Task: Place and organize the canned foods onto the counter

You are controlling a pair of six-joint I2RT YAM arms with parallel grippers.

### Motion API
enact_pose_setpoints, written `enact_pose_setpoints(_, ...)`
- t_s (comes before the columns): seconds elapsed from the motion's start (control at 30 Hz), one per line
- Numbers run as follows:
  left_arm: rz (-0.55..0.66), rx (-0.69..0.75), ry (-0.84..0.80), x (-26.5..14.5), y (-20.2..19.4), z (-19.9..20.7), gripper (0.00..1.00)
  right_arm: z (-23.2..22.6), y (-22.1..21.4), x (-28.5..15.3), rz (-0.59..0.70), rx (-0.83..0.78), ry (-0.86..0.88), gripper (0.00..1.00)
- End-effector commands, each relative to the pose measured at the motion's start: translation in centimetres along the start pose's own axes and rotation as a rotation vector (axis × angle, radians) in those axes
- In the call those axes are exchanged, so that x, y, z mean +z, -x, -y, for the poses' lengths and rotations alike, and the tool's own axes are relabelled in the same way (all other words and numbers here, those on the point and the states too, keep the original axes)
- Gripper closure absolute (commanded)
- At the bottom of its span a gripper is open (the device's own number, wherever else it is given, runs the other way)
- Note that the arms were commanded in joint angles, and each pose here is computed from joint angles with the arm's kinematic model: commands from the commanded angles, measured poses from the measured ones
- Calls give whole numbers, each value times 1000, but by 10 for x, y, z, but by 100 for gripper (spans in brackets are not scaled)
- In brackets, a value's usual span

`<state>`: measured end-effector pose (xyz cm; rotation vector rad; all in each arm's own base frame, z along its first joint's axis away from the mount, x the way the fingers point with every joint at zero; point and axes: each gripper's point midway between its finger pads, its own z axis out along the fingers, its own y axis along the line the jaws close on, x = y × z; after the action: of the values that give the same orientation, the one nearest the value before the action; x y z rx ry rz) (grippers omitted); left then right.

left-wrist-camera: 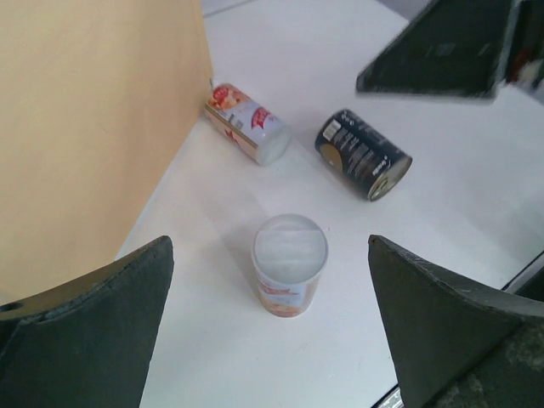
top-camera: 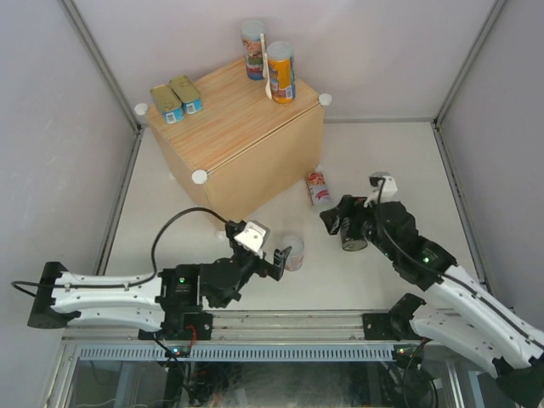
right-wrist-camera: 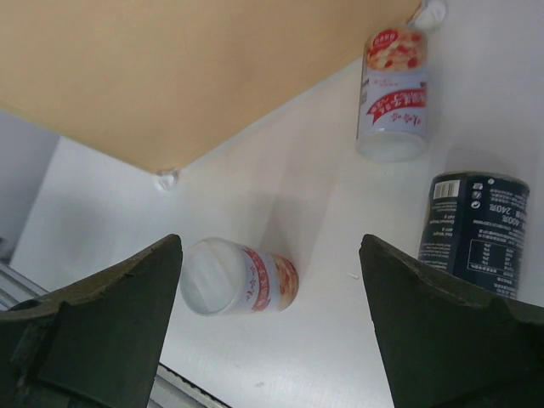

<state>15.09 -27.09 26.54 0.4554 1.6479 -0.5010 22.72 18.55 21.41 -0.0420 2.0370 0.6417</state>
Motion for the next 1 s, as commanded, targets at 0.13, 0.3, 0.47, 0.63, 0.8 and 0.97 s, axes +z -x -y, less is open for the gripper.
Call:
enact_pose_setpoints(0.13,-22,-30,-66,20,-40,34,0,2,45,-39,229,110,48,16)
enact_pose_setpoints(0.3,-40,-41,-102,34,-69,43,0,8,51,-56,282,112,43,15)
enact_pose_setpoints(0.47,-48,-74,-121,47,-91,38,0,12,53,-62,302,100,36,15)
enact_pose_setpoints(0.63,-45,-64,-131,58,-107,35,0,10,53,-63,300,99,45,15)
enact_pose_setpoints(0.8,-49,-34,-130,69,-121,33,0,8,55,-64,308,96,60,15)
enact_pose_setpoints(0.97,-39,-25,-100,78,-127,25,0,6,57,-64,315,96,66,15)
